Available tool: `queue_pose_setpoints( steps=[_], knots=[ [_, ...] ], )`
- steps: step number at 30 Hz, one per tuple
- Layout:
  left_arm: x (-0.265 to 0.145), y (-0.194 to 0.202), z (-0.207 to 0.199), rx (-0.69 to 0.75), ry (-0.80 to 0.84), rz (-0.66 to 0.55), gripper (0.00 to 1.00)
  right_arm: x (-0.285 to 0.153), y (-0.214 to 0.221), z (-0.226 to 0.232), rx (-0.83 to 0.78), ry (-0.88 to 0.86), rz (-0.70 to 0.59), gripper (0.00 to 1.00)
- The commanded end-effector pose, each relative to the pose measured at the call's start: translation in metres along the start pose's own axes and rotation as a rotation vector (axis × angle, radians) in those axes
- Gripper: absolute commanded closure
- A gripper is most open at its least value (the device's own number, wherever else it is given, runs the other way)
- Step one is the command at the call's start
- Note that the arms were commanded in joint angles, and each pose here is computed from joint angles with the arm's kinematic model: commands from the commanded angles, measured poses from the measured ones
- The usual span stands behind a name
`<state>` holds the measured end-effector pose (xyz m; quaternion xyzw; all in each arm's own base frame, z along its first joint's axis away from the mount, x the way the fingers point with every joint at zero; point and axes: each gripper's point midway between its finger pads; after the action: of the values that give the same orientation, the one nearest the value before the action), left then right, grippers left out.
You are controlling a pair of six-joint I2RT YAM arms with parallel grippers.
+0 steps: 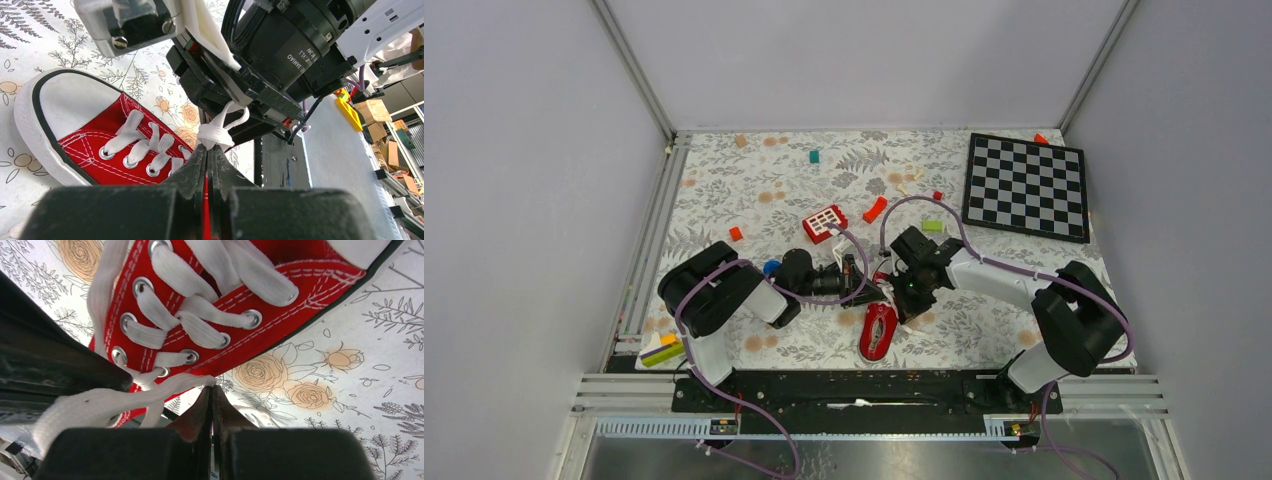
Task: Tie the shoes
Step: Wrap the shoelace around the shoelace.
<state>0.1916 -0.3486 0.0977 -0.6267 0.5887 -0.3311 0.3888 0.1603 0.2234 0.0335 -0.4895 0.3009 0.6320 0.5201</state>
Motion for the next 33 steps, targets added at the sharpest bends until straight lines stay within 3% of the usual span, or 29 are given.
queue_pose_setpoints(
  steps=[1,33],
  knots=[
    [0.0,-0.025,-0.007,0.096,0.036,-0.09,1.0,-0.006,0.008,0.006,0.013,-0.025,0.005,1.0],
    [-0.003,-0.02,0.002,0.075,-0.002,-0.089,1.0,-0.008,0.012,-0.005,0.119,-0.005,-0.112,1.0]
  ],
)
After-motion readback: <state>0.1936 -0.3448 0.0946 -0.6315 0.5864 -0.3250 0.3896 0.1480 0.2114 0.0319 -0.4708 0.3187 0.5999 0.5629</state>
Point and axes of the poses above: each gripper's point midway between its finger pads, its own x axis out along the fingers, its own z axis along the line the jaws close on, y = z × x, and after that the axes turned 9 degrees about x, right-handed
